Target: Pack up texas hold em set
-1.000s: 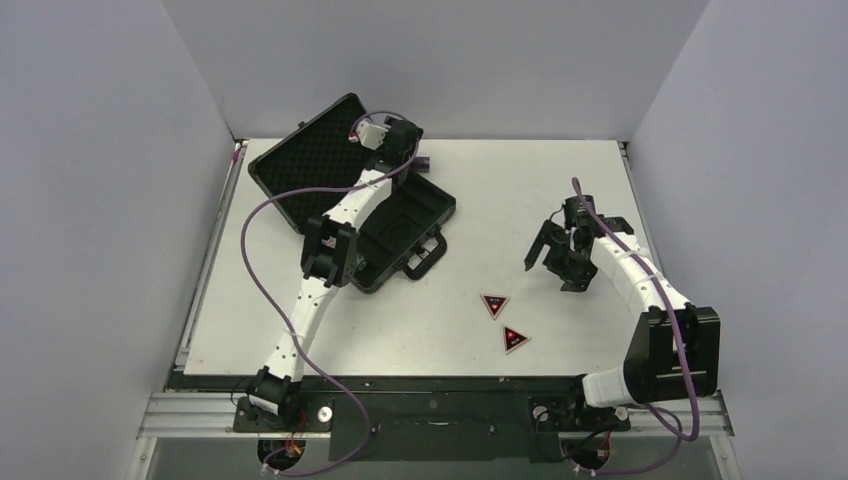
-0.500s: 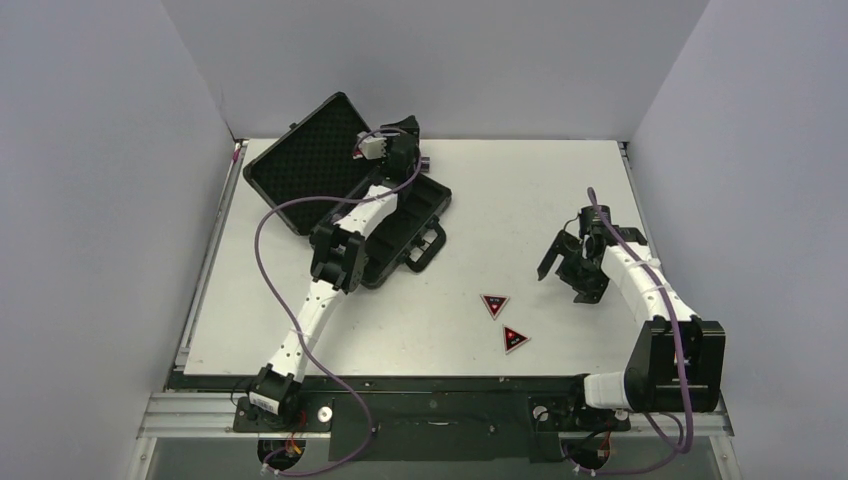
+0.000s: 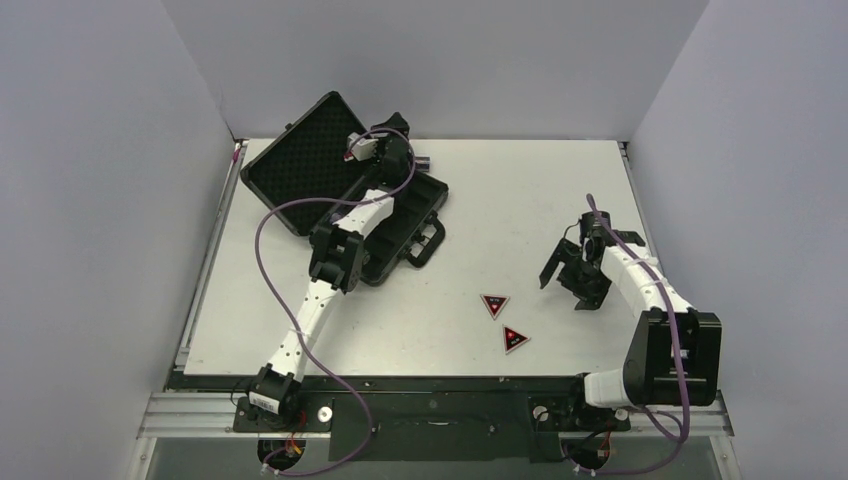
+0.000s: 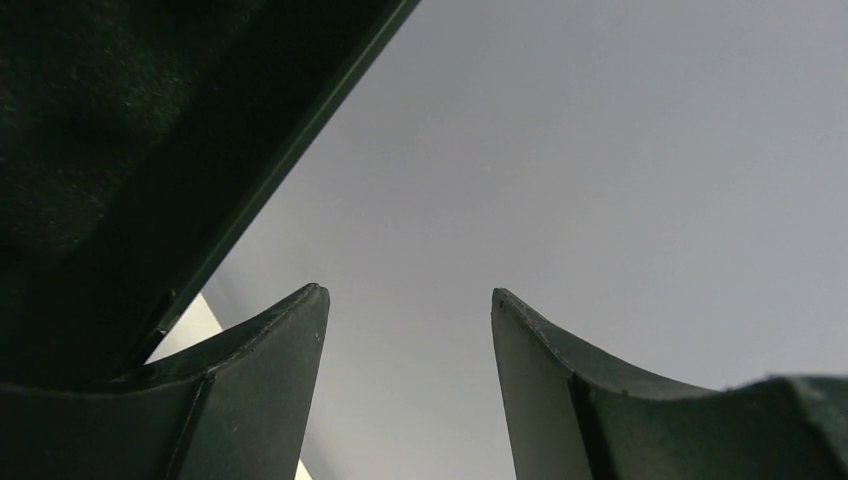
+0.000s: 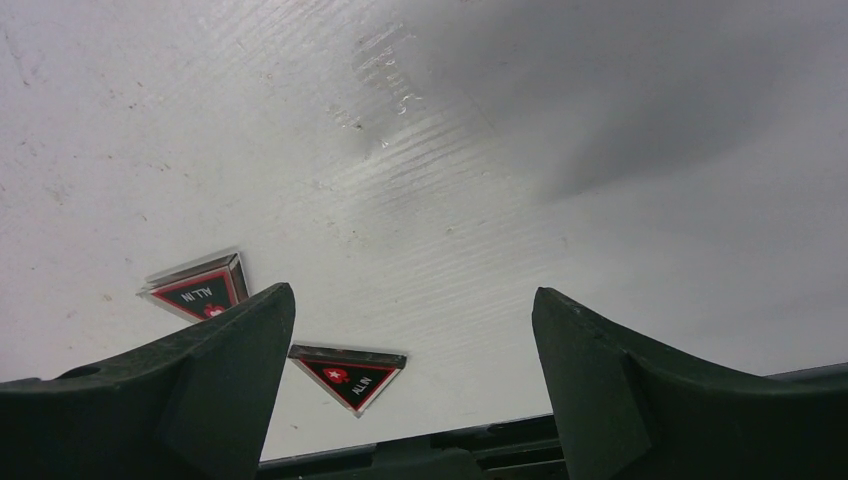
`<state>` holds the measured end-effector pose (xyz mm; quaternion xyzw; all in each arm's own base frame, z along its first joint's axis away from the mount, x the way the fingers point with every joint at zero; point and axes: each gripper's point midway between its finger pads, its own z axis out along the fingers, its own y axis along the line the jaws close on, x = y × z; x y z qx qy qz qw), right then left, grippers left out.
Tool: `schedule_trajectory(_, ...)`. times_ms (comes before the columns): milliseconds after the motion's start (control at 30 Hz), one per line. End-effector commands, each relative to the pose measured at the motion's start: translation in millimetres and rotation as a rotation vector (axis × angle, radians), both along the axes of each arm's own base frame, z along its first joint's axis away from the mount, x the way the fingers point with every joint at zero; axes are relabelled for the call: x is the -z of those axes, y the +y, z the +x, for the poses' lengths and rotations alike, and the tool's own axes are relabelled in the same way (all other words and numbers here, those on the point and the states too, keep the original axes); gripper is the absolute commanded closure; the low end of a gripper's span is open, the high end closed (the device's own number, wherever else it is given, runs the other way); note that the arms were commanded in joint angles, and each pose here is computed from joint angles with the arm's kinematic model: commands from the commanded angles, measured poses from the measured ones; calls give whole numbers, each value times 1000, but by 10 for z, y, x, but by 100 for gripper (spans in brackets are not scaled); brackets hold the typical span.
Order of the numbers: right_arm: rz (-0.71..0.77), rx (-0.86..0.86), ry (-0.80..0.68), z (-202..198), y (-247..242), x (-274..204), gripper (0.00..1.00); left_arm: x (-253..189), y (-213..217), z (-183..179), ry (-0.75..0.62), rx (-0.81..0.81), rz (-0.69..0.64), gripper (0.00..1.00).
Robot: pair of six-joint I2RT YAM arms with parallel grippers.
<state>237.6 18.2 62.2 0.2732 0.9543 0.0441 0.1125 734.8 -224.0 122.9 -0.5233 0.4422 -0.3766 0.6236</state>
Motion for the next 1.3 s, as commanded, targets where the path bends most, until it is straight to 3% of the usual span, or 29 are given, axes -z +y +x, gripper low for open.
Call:
schedule_trajectory(0,-9,-18,-17,105,-35,-18,16,446,434,-15,235,-133,155,42)
schedule_trajectory(167,-8,-20,-19,140,-40,-33,16,604,180,-97,318,-62,161,48)
schedule_trajectory(333,-6,-2,-40,121,-65,-79,16,767,-289,-413,469,29,247,48)
schedule_trajectory(533,-4,23,-71,-6,-120,-147,16,911,-208,-1008,725,-29,332,51)
schedule_trajectory(833,2,29,-101,-197,-144,-201,16,529,89,-983,738,-69,443,50)
schedule_trajectory(967,7,32,-104,-251,-147,-208,16,464,300,-1078,832,-78,512,50)
schedule_trajectory(1133,17,30,-116,-235,-140,-230,16,542,386,-1134,869,-73,449,49)
schedule_trajectory(1267,25,22,-116,-229,-126,-226,16,422,274,-1000,788,-39,407,45)
